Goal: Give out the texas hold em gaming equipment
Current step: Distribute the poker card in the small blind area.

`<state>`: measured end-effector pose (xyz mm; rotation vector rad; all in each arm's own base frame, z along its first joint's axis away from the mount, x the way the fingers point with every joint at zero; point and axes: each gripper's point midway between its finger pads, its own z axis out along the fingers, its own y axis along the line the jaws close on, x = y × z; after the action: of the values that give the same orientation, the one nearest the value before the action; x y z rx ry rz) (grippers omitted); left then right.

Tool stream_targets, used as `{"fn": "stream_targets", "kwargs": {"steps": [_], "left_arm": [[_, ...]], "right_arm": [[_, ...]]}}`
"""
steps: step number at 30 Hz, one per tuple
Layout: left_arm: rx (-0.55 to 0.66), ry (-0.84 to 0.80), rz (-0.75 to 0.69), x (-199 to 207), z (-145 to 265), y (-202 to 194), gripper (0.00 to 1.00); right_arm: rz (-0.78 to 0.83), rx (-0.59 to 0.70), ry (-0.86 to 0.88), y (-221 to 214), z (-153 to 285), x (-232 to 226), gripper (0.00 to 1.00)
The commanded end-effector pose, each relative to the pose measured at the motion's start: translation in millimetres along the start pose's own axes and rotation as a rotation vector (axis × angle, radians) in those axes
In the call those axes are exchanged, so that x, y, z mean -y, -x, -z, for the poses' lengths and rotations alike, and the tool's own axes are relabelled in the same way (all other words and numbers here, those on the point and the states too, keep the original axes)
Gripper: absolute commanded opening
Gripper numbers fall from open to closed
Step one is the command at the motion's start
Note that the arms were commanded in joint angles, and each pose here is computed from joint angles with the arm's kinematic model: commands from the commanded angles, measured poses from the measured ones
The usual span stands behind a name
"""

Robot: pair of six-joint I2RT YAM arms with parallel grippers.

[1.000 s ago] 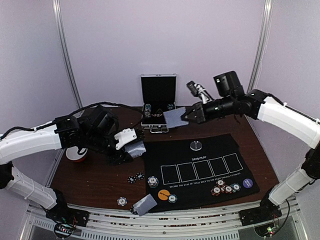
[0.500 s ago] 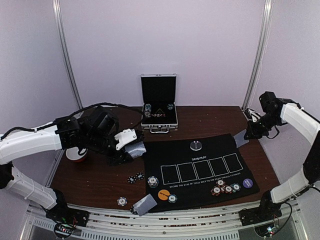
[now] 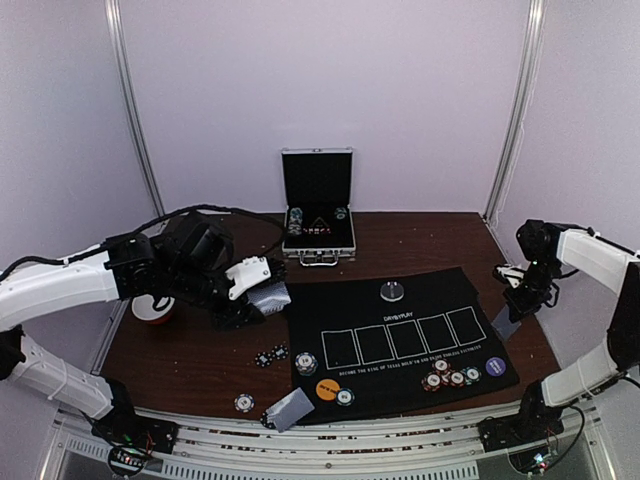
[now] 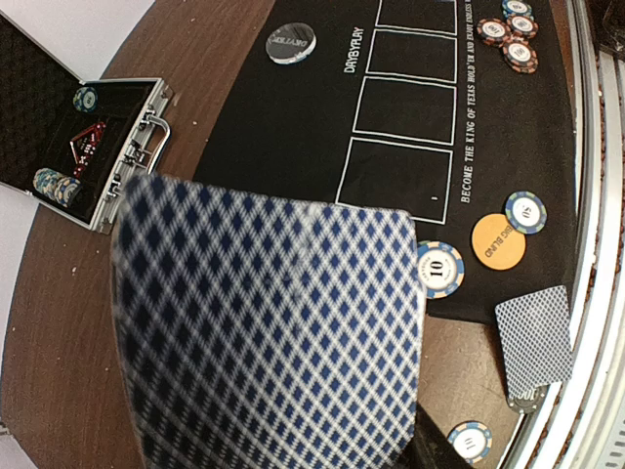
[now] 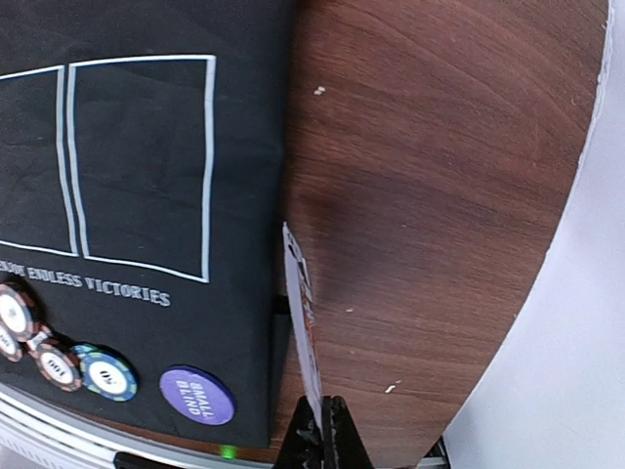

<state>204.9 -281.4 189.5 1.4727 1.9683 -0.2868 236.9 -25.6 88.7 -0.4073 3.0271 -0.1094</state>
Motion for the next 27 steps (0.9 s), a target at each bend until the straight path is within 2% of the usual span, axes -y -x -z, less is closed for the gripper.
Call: {"fn": "stream_targets", "kwargs": {"steps": [1, 13, 19, 27], "left_arm": [[0.079, 0.019, -0.011, -4.9, 8.6, 14.6, 0.45], [0.076, 0.024, -0.006, -5.5, 8.3, 13.0, 0.45], [0.074, 0.024, -0.005, -5.6, 7.7, 13.1, 0.45], [0.071, 0.027, -0.004, -6.1, 7.1, 12.7, 0.45]], "right_arm": [[0.018, -0.075, -0.053, -12.2, -13.9, 14.2, 0.0], [-0.001, -0.221, -0.153, -12.4, -38.4, 43.4, 0.0], [-0.018, -0.204, -0.213, -6.6, -39.3, 58.6, 0.0], [-0.014, -0.226, -0.18, -8.3, -52.3, 54.2, 0.0]]}}
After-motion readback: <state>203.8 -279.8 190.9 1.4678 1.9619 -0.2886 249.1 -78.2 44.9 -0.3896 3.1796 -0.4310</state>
